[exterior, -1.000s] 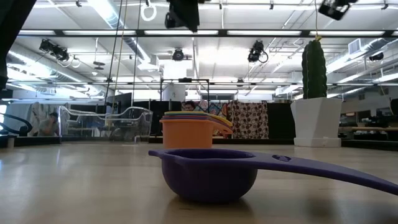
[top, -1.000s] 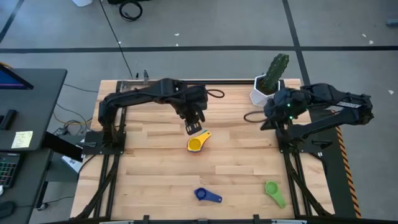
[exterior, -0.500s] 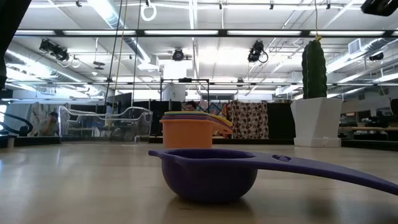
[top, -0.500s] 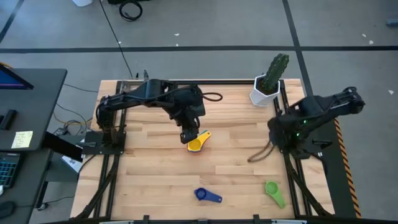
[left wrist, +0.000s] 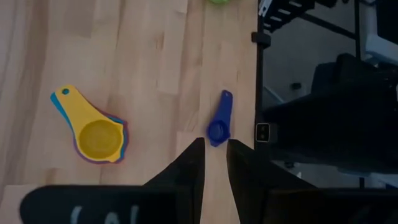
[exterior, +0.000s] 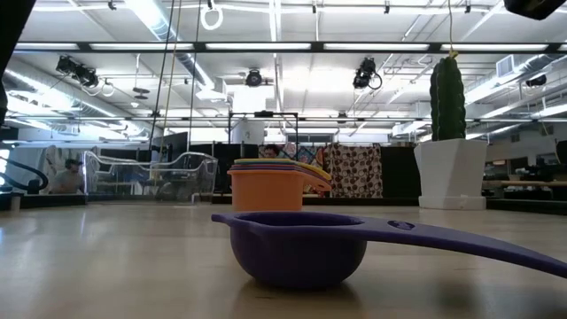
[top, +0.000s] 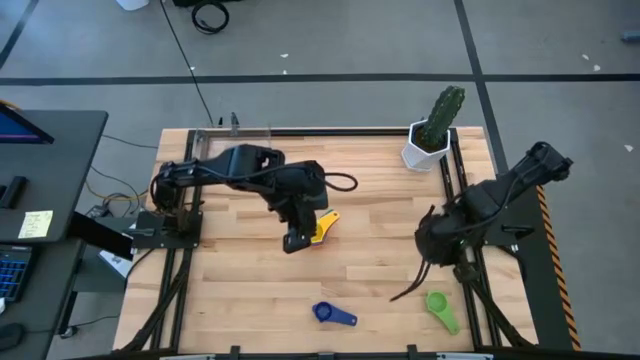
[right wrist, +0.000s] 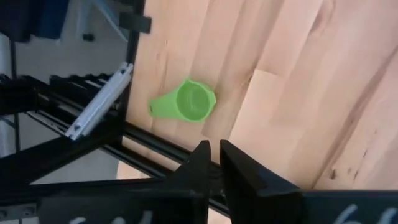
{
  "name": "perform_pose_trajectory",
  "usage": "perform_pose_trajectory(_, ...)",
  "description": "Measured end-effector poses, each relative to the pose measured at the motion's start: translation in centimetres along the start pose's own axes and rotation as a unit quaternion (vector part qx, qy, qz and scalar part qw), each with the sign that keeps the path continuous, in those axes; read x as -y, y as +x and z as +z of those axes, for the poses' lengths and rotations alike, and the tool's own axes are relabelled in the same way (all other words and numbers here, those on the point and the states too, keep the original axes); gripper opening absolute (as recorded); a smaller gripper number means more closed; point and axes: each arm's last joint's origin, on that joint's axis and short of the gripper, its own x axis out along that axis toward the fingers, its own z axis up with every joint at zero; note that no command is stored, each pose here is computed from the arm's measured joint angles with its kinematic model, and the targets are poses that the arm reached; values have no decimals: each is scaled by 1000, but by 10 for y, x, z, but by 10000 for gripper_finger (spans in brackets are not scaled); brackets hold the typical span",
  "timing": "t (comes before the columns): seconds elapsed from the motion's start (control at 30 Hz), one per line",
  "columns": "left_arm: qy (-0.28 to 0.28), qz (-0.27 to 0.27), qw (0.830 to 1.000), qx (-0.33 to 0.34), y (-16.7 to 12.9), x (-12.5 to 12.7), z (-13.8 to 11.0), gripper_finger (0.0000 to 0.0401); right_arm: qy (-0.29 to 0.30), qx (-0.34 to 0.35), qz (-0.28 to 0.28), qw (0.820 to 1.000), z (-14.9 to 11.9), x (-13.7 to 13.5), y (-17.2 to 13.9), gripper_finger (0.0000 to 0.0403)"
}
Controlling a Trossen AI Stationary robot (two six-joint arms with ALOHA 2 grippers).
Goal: Nest measuring cups in basket
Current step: Stack the green nest measuring cup on top of the yellow nest measuring cup
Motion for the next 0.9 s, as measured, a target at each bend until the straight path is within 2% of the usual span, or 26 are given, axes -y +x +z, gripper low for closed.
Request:
perform_pose_trajectory(0.2, 4, 0, 1000, -15, 1, 5, -5, 71, -28, -40, -47, 998, 6, -9, 27, 88)
perform_pose_trajectory(0.33, 2, 6, 999, -37, 2, 5, -9, 71, -48, -69, -50, 995, 8, -15, 51, 118)
perform_pose_trajectory(0.47, 3, 19, 997, -79, 1, 3, -18, 71, -66, -70, -46, 994, 12, -19, 77, 128)
perform_pose_trajectory(0.7, 27, 15, 996, -81, 0, 7, -20, 71, -28, -86, -50, 995, 23, -18, 116, 126)
perform_pose_trajectory(0.9, 33, 12, 996, -81, 0, 11, -22, 71, 9, -148, -33, 988, 22, -13, 141, 126)
